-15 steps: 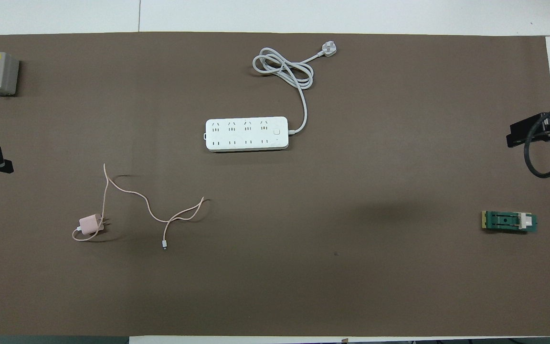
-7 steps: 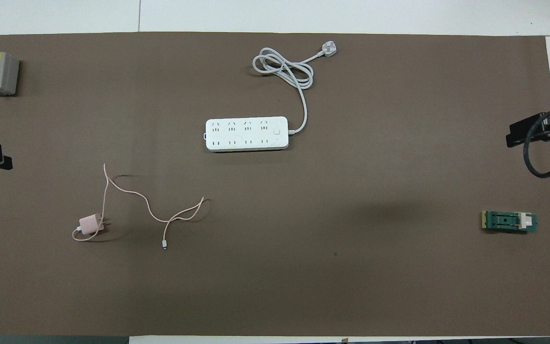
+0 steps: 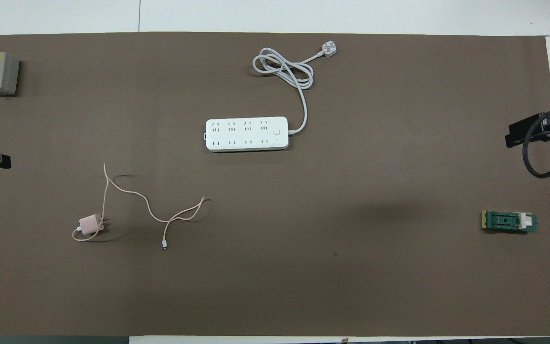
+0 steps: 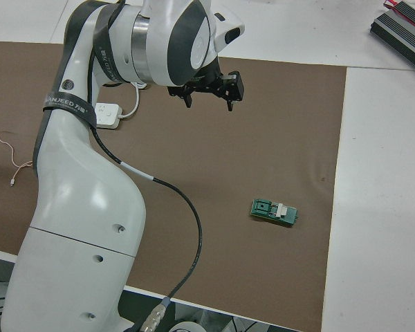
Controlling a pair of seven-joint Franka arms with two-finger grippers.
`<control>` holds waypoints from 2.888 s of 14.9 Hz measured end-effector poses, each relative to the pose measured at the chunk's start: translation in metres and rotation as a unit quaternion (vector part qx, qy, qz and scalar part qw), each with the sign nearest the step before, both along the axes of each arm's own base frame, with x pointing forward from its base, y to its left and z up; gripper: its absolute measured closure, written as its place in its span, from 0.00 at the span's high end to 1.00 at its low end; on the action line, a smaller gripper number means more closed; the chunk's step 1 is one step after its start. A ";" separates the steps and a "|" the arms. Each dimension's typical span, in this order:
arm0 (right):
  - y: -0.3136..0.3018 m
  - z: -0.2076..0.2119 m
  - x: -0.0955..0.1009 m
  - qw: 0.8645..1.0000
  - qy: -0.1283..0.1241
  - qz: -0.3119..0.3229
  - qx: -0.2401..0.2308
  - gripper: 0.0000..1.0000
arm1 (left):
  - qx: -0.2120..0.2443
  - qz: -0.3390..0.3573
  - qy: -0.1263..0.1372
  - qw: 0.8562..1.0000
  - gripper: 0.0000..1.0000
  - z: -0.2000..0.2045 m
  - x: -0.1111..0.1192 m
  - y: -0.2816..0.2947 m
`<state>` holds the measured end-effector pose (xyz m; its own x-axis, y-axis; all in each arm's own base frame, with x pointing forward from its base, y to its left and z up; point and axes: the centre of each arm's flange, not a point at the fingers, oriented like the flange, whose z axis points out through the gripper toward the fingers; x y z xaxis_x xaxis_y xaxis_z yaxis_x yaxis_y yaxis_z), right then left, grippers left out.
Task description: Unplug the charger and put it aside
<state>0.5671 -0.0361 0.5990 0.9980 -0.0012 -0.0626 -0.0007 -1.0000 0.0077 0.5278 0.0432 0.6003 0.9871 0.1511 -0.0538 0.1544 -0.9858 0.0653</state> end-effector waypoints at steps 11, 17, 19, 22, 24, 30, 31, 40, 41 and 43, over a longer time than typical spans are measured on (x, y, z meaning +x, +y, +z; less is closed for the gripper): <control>0.003 0.000 0.000 1.000 0.000 0.002 0.000 1.00 | 0.004 -0.029 0.005 1.000 1.00 -0.005 0.004 -0.025; 0.013 0.000 0.001 1.000 0.001 0.012 0.001 1.00 | 0.024 -0.041 0.008 0.999 1.00 -0.008 0.004 -0.032; 0.013 0.000 0.000 1.000 0.002 0.012 0.001 1.00 | 0.025 -0.042 0.008 0.999 1.00 -0.008 0.004 -0.033; 0.013 -0.001 0.000 1.000 0.002 0.012 0.001 1.00 | 0.025 -0.045 0.008 0.999 1.00 -0.008 0.004 -0.034; 0.013 -0.001 0.000 1.000 0.002 0.012 0.001 1.00 | 0.026 -0.046 0.007 0.999 1.00 -0.008 0.004 -0.035; 0.017 -0.001 0.000 1.000 0.002 0.015 0.001 1.00 | 0.026 -0.046 0.006 0.999 1.00 -0.007 0.004 -0.035; 0.017 -0.001 0.000 1.000 0.002 0.016 0.001 1.00 | 0.026 -0.046 0.006 0.999 1.00 -0.007 0.004 -0.034; 0.017 -0.001 0.000 1.000 0.002 0.016 0.001 1.00 | 0.026 -0.045 0.004 0.999 1.00 -0.007 0.005 -0.034; 0.017 -0.001 0.000 1.000 0.002 0.016 0.001 1.00 | 0.026 -0.045 0.004 0.999 1.00 -0.007 0.005 -0.034; 0.018 -0.001 0.000 1.000 0.002 0.016 0.001 1.00 | 0.026 -0.045 0.003 0.999 1.00 -0.007 0.005 -0.034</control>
